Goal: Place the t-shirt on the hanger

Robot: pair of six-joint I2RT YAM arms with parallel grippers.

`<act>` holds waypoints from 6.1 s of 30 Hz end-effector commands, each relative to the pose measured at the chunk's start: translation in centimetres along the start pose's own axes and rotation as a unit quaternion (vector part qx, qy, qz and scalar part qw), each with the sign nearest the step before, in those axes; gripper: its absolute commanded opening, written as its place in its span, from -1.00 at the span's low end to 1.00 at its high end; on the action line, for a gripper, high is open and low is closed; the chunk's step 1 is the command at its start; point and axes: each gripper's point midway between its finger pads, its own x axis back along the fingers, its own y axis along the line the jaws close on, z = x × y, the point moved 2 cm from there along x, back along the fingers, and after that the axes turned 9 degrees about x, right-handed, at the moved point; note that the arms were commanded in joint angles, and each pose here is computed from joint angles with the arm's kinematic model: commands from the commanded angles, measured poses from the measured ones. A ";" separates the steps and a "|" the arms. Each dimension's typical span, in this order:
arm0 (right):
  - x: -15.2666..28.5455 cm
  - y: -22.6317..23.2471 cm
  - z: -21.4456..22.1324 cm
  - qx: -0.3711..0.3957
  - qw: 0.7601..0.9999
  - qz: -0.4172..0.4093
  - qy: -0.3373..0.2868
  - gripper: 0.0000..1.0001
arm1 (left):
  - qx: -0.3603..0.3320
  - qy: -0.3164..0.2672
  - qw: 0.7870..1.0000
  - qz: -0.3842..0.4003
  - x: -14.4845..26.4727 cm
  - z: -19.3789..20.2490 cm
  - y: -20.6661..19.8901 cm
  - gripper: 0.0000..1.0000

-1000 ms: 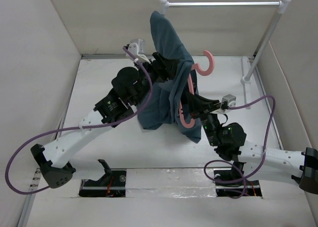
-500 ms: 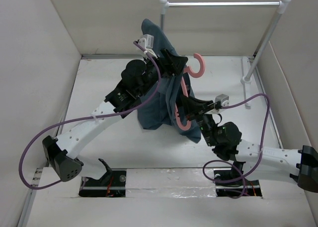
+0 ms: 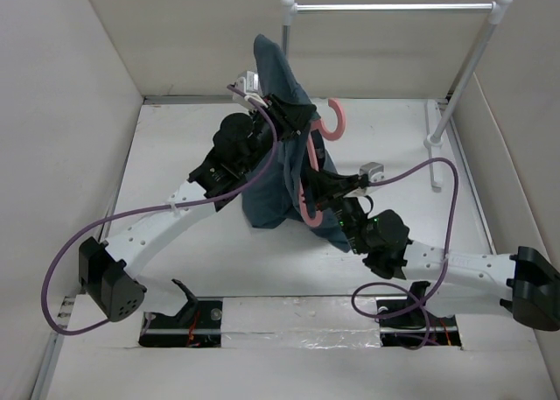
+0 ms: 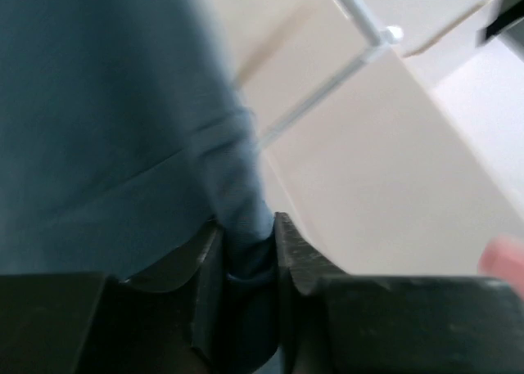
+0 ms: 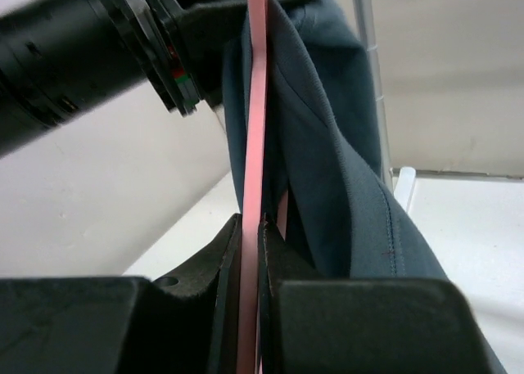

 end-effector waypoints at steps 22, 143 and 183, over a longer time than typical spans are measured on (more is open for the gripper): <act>6.9 -0.2 5.3 -0.025 0.984 -0.073 0.163 -1.00 | 0.082 -0.038 0.993 0.079 7.1 -3.6 2.3 -1.00; 7.5 7.3 4.4 -0.004 0.927 -0.152 0.343 -1.00 | 0.142 -0.015 0.978 0.151 6.4 -2.9 2.7 -1.00; 5.3 9.6 8.7 -0.002 0.936 -0.105 0.337 -0.59 | 0.198 0.063 0.977 0.043 11.0 5.6 12.1 -1.00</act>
